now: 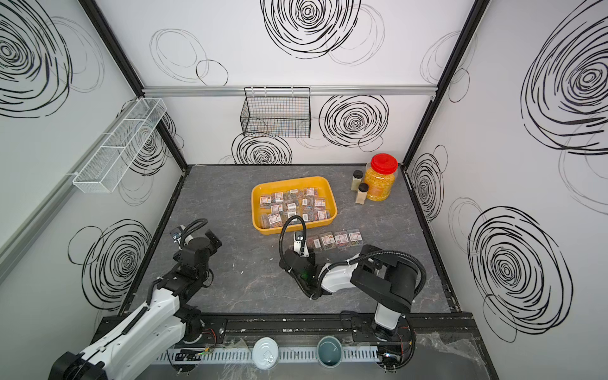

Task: Take the paper clips out of the storage box
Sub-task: Place the boxed paper clips at the center of the board.

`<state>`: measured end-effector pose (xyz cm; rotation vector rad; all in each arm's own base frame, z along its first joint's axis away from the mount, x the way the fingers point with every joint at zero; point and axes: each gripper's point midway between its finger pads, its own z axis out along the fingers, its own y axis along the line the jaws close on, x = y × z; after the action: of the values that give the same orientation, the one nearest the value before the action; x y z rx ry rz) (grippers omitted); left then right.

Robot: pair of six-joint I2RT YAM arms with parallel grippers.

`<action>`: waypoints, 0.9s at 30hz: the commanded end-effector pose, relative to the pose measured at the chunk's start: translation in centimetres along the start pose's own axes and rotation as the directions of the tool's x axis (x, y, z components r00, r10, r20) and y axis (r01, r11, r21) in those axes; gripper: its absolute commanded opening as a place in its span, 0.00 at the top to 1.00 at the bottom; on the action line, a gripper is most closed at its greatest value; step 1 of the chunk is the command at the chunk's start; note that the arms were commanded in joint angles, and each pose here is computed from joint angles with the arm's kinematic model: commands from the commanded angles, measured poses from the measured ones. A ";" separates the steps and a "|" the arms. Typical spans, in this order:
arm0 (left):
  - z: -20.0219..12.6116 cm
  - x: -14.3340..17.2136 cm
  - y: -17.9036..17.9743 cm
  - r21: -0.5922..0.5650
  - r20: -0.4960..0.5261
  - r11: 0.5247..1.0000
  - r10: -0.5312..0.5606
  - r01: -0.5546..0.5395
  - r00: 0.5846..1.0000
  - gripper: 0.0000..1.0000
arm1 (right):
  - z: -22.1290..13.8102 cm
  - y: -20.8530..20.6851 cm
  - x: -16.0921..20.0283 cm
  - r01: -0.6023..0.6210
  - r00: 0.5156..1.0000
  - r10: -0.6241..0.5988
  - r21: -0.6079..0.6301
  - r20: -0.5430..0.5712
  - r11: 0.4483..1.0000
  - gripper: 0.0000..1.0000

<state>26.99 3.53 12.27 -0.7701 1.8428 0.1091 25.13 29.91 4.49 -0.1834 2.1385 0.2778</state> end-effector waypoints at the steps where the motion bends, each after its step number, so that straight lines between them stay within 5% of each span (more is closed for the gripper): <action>1: -0.1 -0.4 0.2 -0.009 0.024 1.000 -0.025 0.025 0.999 0.01 | 0.0 0.1 -0.6 -0.026 1.000 0.026 0.013 0.008 1.000 0.32; 13: -0.4 -0.4 0.1 -0.016 0.035 1.000 -0.013 0.014 0.999 0.01 | -1.3 1.3 -2.3 0.012 1.000 -0.012 0.002 -0.028 1.000 0.32; 27: -0.6 -0.4 -0.1 -0.022 0.044 1.000 -0.001 0.002 0.999 0.01 | 0.1 1.1 0.4 0.084 0.990 -0.076 0.061 -0.115 0.995 0.34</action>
<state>26.75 3.07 12.42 -0.7507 1.8367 0.1338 24.74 31.10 4.61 -0.2533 2.2310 0.1978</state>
